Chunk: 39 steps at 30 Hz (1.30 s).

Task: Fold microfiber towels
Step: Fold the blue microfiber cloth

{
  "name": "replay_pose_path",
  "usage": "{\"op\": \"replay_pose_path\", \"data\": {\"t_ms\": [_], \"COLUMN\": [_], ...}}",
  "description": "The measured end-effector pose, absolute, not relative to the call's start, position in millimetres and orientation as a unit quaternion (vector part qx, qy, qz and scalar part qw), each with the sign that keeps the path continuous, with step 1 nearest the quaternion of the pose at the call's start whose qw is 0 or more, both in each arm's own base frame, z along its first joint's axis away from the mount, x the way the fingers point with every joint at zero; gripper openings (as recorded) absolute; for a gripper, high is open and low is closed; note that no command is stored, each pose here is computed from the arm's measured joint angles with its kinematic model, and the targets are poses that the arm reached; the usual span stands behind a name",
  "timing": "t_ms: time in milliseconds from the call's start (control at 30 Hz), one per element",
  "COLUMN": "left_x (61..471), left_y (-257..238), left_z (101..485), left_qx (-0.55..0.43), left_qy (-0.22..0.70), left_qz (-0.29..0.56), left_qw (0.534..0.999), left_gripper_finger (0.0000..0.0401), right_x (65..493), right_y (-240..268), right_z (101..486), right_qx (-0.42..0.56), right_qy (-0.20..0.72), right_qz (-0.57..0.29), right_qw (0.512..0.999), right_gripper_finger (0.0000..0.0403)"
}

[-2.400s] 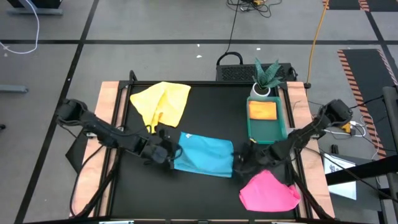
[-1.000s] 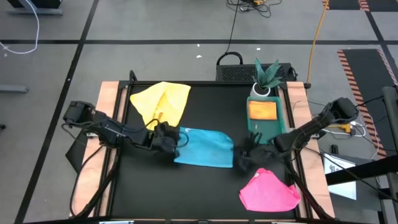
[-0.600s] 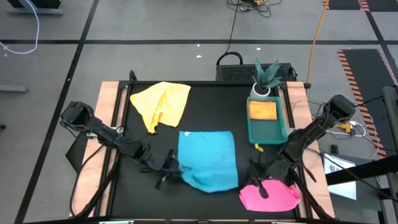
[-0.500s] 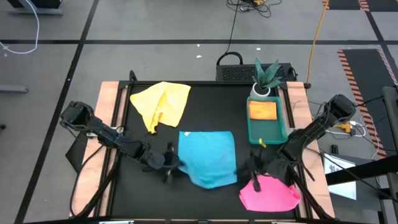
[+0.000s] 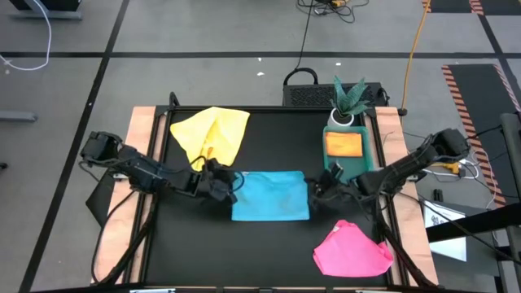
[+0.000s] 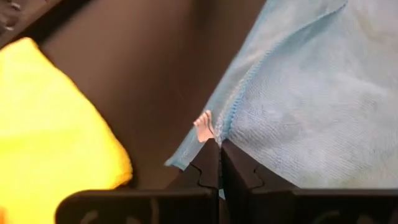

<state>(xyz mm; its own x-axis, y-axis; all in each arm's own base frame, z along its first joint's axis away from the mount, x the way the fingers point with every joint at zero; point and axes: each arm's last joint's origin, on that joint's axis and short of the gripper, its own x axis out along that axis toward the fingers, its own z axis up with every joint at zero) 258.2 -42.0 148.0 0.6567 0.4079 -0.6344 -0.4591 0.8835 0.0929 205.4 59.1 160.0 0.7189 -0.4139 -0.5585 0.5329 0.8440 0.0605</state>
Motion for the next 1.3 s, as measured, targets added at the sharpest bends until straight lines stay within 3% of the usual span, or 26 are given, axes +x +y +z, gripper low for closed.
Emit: {"op": "replay_pose_path", "data": {"t_ms": [200, 867, 1133, 1300], "left_x": [259.8, 274.2, 273.2, 272.4], "left_y": [-44.1, -9.3, -2.1, 4.2], "left_z": [147.8, 122.2, 129.9, 141.2], "left_qx": [-0.043, 0.008, -0.002, -0.038], "left_qy": [0.354, 0.385, 0.375, 0.33], "left_qz": [0.188, 0.217, 0.222, 0.281], "left_qw": [0.915, 0.897, 0.9, 0.9], "left_gripper_finger": [0.0016, 0.0012, 0.0108, 0.0144], "right_x": [206.5, 190.1, 191.1, 203.0], "right_y": [57.4, 37.8, 37.6, 42.6], "right_z": [159.5, 135.3, 130.1, 142.2], "right_qx": [0.117, 0.149, 0.138, 0.15], "right_qy": [0.284, 0.318, 0.286, 0.266], "right_qz": [-0.244, -0.312, -0.267, -0.204], "right_qw": [0.92, 0.883, 0.91, 0.93], "right_gripper_finger": [0.0, 0.0, 0.0, 0.0]}}
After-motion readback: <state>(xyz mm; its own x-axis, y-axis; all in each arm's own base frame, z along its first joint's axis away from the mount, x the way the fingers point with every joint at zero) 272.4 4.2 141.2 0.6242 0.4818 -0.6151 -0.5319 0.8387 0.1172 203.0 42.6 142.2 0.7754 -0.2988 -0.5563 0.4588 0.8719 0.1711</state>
